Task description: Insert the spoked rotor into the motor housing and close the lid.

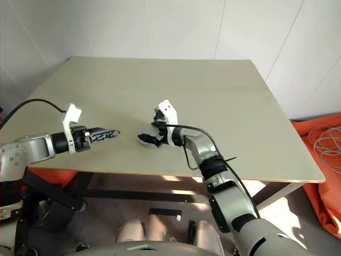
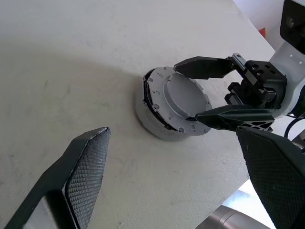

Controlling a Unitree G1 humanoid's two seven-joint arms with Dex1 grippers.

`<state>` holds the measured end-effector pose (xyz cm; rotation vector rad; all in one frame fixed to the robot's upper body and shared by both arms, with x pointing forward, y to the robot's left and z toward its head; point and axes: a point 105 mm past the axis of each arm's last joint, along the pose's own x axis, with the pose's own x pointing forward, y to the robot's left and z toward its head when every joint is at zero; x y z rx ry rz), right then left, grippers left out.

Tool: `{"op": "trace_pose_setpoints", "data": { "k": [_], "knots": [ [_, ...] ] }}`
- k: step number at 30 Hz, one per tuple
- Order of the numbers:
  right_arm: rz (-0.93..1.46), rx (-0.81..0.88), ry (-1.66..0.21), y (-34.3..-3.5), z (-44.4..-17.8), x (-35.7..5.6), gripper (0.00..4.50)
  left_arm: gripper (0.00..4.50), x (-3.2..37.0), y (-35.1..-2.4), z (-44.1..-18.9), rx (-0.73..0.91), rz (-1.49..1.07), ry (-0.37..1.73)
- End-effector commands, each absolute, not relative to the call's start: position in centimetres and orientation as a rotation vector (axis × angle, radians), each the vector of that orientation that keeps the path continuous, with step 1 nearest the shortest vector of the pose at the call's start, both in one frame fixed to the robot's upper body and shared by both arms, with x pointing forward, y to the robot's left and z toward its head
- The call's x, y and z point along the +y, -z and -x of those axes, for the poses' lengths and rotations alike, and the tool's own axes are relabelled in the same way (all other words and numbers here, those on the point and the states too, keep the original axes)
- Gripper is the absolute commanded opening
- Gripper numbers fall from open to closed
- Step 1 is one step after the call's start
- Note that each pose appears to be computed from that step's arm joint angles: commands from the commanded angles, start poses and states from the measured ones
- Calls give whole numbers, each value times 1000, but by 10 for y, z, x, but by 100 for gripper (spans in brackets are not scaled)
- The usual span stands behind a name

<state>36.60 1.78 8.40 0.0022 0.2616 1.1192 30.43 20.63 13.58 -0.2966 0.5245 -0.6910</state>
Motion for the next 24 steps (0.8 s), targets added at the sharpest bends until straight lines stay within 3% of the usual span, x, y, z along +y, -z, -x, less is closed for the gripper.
{"op": "trace_pose_setpoints", "data": {
  "k": [1,12,24],
  "knots": [
    [24,185,-1132,-99,-370,21,449,450,205,-146,-305,490,264,706],
    [179,182,-1151,-79,-362,11,449,450,207,-147,-305,489,255,701],
    [184,178,-1110,-75,-368,15,449,450,208,-147,-306,490,245,699]
  ]
}}
